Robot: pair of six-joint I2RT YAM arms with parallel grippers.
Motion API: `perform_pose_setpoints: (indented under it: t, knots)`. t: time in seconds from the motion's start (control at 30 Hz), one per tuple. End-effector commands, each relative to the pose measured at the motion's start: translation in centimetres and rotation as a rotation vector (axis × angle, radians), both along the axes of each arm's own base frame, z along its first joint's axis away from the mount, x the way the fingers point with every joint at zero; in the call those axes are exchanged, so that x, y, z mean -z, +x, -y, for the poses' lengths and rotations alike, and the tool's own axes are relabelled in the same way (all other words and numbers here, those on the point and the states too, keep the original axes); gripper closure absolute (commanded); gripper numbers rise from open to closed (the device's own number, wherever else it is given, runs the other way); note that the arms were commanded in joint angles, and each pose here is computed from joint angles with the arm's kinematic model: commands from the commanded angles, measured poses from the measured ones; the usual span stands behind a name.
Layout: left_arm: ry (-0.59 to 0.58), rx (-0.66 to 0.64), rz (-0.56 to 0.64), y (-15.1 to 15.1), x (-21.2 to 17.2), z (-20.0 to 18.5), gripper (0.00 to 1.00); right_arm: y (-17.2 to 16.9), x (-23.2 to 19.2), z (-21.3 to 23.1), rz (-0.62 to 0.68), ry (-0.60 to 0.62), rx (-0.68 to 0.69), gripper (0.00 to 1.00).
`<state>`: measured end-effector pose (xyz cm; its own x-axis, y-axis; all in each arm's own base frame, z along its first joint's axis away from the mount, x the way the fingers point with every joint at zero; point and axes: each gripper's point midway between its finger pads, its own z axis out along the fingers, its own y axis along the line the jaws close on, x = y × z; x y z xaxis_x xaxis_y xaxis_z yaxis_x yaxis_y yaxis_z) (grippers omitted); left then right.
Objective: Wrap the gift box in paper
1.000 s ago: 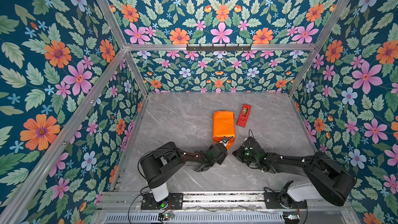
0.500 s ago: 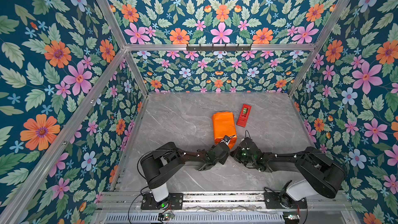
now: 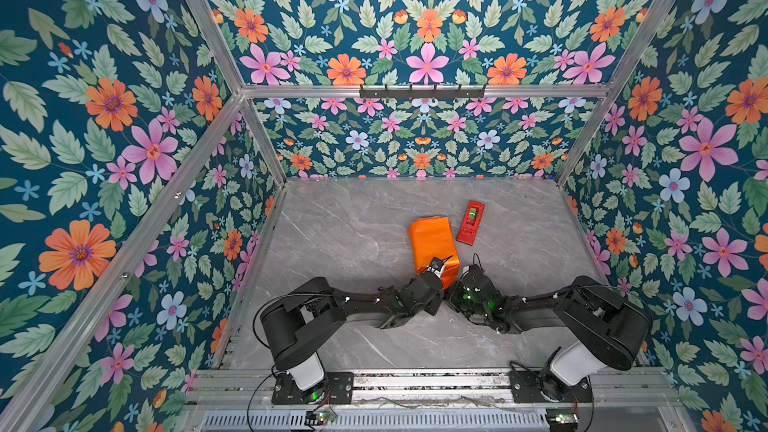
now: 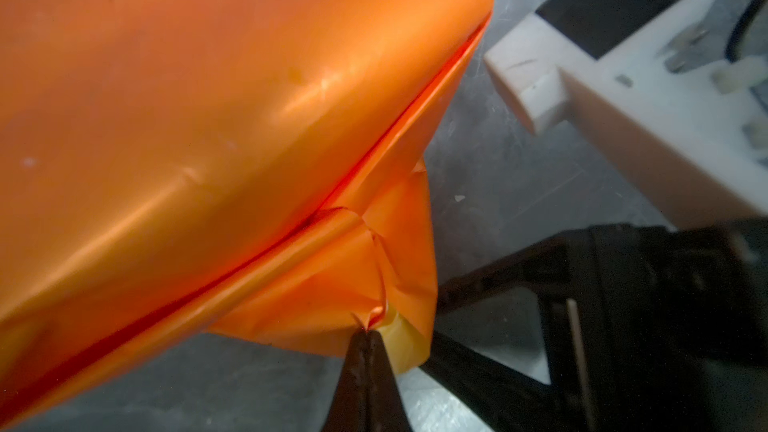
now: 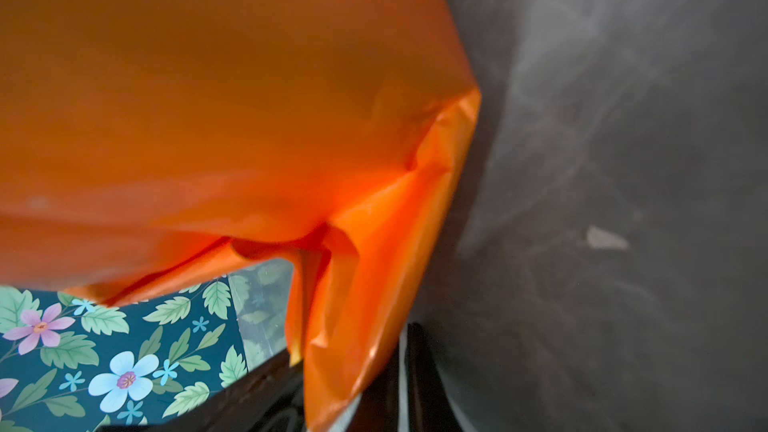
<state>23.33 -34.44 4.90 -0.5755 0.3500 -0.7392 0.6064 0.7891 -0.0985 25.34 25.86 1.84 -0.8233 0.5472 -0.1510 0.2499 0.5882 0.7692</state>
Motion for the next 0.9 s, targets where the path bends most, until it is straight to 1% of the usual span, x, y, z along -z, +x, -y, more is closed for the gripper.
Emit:
perform_pose_setpoints:
  t: [0.0,0.17,0.3,0.37,0.47,0.57,0.63,0.77,0.87]
  knots:
    - [-0.009,0.033,-0.001,-0.4,-0.2,0.1,0.86,0.8,0.3,1.1,0.039,-0.044,0.051,0.91]
    - [-0.016,0.092,0.043,-0.9,-1.1,-0.1,0.70,1.6,0.0,0.8,0.090,-0.032,0.061,0.91]
    - [0.007,0.158,0.114,-1.3,-2.0,-0.6,0.61,2.0,-0.1,0.6,0.107,-0.022,0.063,0.91]
    - [0.032,0.212,0.173,-1.5,-2.3,-0.9,0.57,2.1,-0.4,0.5,0.119,-0.009,0.063,0.92]
    - [0.107,0.298,0.265,-1.7,-2.0,-1.5,0.52,1.9,0.5,0.5,0.099,-0.023,0.060,0.92]
    - [0.162,0.362,0.342,-1.7,-1.3,-2.2,0.47,1.9,0.4,0.6,0.104,-0.019,0.064,0.92]
    - [0.177,0.377,0.388,-1.4,-1.3,-2.6,0.44,1.9,0.3,0.7,0.104,-0.017,0.067,0.92]
    - [0.127,0.402,0.441,-0.6,-1.8,-2.4,0.42,1.9,0.2,0.7,0.108,-0.013,0.070,0.92]
    - [0.110,0.431,0.444,-0.1,-1.5,-2.1,0.44,1.9,0.2,0.8,0.110,-0.012,0.072,0.92]
